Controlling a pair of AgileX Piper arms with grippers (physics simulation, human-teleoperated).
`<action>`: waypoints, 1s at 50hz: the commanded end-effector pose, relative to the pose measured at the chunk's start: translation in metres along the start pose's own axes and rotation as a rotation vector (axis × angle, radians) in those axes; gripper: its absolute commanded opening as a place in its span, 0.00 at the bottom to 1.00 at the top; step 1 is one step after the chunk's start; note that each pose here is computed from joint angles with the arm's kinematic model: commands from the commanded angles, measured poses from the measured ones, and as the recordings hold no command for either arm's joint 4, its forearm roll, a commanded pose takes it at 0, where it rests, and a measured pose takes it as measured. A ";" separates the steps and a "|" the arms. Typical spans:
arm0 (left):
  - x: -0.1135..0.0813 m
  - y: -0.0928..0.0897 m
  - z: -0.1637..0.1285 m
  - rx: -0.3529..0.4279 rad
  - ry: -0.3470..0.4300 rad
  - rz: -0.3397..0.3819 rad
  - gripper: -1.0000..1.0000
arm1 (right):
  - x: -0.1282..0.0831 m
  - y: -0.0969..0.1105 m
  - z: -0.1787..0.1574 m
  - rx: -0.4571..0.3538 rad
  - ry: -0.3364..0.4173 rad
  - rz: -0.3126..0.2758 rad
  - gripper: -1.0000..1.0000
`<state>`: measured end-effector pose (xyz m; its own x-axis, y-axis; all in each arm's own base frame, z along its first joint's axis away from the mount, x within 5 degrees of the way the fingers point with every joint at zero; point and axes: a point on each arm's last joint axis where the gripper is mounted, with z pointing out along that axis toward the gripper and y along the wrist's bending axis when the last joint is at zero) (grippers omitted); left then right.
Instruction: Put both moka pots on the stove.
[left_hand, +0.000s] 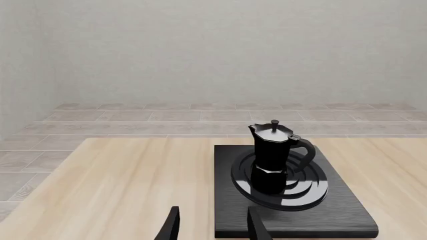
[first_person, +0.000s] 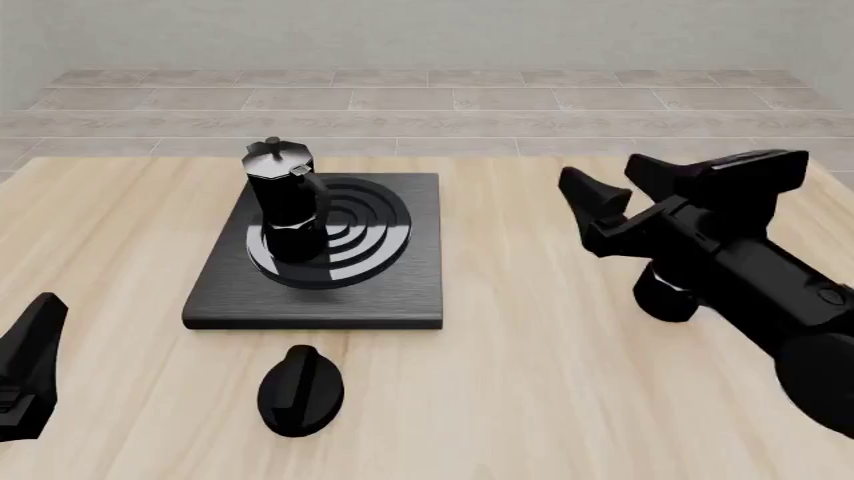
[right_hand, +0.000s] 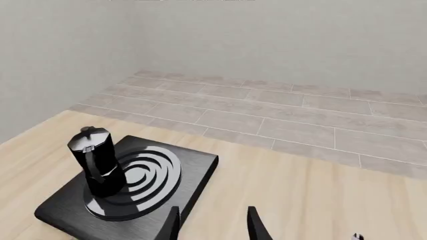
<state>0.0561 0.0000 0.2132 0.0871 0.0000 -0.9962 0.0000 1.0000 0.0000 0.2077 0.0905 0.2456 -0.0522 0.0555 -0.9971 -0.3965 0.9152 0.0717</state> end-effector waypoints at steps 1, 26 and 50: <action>0.000 0.000 0.000 0.000 0.000 0.000 1.00 | 0.002 -0.012 -0.033 0.059 -0.010 0.002 1.00; 0.000 0.000 0.000 0.000 0.000 0.000 1.00 | 0.011 -0.035 -0.063 0.208 0.008 -0.003 1.00; 0.000 0.000 0.000 0.000 0.000 0.000 1.00 | 0.011 -0.049 -0.090 0.338 0.019 -0.037 1.00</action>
<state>0.0561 0.0000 0.2132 0.0871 0.0000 -0.9962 0.0000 1.0000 0.0000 0.1509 0.0185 0.2342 -0.0541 0.0229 -0.9983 -0.1202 0.9923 0.0292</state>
